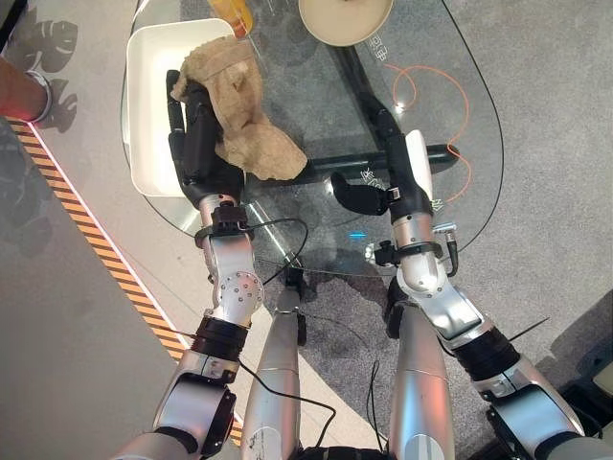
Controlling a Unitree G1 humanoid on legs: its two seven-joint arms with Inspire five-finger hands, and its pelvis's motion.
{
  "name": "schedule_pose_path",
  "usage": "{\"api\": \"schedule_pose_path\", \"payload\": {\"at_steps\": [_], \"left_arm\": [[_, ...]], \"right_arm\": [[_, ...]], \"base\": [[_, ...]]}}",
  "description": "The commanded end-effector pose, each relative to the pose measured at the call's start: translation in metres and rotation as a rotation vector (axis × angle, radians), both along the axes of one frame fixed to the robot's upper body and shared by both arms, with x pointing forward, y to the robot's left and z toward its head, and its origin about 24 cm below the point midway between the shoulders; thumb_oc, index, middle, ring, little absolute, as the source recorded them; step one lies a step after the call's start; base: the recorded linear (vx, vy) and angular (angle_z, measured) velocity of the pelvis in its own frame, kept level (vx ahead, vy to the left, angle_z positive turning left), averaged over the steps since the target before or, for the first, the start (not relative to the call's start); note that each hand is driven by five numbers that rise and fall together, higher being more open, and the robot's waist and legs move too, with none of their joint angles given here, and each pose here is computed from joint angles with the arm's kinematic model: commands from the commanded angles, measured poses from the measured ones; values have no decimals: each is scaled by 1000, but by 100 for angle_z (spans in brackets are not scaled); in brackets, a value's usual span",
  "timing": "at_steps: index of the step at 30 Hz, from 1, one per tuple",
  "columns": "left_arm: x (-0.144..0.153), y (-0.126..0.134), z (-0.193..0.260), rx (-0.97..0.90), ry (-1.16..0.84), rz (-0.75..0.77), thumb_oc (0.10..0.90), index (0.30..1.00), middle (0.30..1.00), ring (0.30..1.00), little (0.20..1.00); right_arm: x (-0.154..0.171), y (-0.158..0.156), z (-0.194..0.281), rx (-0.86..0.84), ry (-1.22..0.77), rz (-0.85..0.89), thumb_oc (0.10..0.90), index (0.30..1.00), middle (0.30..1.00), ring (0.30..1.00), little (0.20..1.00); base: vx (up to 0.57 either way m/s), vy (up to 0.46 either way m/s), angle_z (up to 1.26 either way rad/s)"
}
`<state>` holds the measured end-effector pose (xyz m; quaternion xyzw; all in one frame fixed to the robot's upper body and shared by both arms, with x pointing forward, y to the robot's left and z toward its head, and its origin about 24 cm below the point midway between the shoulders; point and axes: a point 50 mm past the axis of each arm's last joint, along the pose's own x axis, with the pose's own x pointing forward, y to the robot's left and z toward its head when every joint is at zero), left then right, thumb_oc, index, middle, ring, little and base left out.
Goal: Wipe the table with a cloth and put it in the basket.
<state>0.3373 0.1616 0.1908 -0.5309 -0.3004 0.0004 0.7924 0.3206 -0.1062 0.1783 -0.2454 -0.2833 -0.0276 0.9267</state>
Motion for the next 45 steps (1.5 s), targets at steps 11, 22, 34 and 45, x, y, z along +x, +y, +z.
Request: {"api": "schedule_pose_path", "payload": {"at_steps": [11,22,34,45], "left_arm": [[-22,39,65,90,-331,230,100,300,300,300,200],[-17,64,64,128,-277,330,100,300,300,300,200],[-11,89,100,202,-208,488,100,300,300,300,200],[-5,109,129,294,-95,690,100,300,300,300,200]], "right_arm": [[-1,-32,33,165,-280,-185,800,900,900,900,900],[15,-117,-13,276,-162,-612,800,900,900,900,900],[8,-182,-73,359,61,-953,800,900,900,900,900],[-14,-218,-123,329,308,-1123,800,900,900,900,900]], "base": [[0,0,0],[0,0,0],[-1,-2,-1],[0,0,0]]}}
